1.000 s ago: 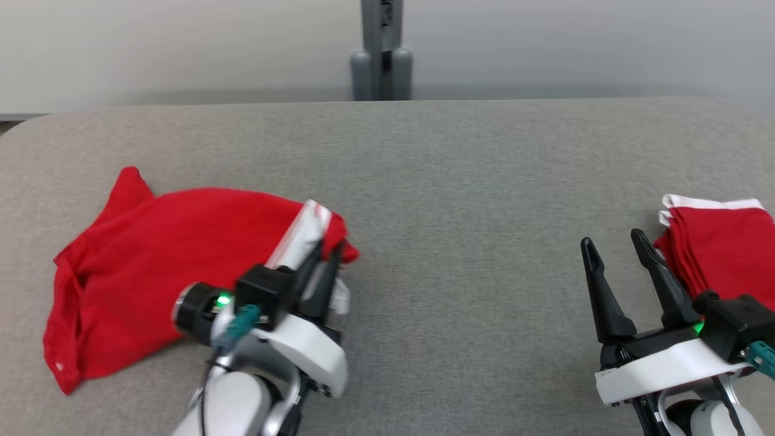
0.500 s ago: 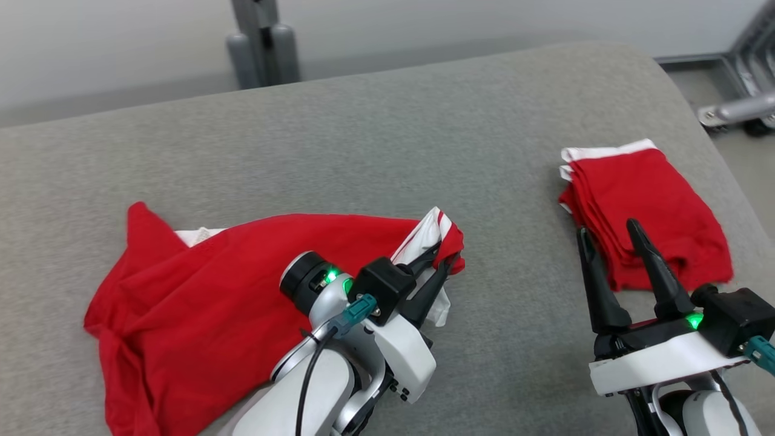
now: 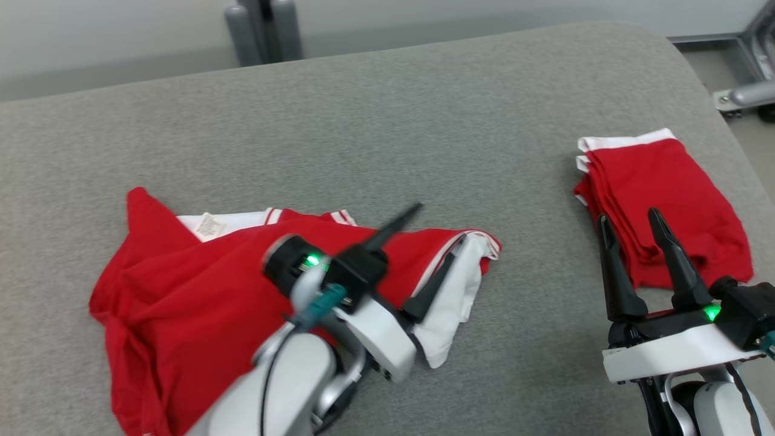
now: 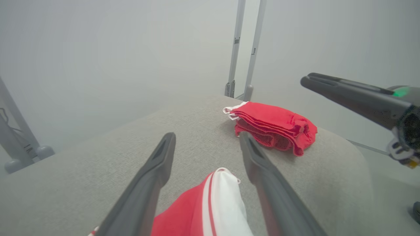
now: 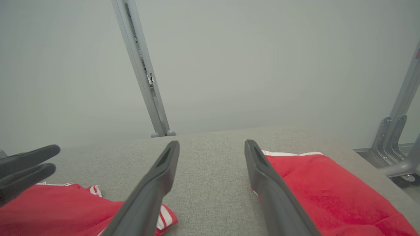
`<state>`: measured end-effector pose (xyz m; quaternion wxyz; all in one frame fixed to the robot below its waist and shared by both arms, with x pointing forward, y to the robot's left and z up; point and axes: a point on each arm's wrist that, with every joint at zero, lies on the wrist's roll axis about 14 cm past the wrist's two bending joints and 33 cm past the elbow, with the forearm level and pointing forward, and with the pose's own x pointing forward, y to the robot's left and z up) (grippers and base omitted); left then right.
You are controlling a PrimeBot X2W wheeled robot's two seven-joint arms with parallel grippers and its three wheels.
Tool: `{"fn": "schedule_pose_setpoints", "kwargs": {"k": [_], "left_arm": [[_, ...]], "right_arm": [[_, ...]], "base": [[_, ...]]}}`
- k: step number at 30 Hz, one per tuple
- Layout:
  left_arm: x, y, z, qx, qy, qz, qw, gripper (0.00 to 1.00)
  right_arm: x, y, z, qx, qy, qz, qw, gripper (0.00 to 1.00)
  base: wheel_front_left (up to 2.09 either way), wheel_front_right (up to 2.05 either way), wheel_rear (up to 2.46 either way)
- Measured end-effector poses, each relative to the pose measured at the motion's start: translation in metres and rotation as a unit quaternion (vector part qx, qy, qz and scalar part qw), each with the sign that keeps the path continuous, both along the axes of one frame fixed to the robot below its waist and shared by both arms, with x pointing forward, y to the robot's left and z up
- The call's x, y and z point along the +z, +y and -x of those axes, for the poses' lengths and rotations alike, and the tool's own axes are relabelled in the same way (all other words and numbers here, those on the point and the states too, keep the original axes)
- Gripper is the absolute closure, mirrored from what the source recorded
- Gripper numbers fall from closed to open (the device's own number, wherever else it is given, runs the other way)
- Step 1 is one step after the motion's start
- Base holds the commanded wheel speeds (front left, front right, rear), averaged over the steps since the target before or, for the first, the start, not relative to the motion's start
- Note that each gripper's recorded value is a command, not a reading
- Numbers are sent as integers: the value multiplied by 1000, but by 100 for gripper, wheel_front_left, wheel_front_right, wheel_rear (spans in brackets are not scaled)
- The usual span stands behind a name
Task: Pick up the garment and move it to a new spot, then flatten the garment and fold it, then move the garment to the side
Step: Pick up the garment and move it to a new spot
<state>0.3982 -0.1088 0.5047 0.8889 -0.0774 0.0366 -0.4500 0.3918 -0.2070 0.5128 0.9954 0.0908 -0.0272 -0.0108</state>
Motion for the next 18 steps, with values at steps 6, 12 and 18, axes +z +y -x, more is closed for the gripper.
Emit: {"fn": "schedule_pose_setpoints", "kwargs": {"k": [6,12,18], "left_arm": [[27,74,-48,148,-44,23,988,0],[46,167,-74,298,-75,39,951,0],[54,244,-71,401,-88,40,911,0]], "right_arm": [[6,17,-11,26,-10,4,1000,0],[15,36,-18,55,-20,5,998,0],[23,49,-18,74,-27,6,997,0]], "base": [[0,0,0],[0,0,0],[0,0,0]]}}
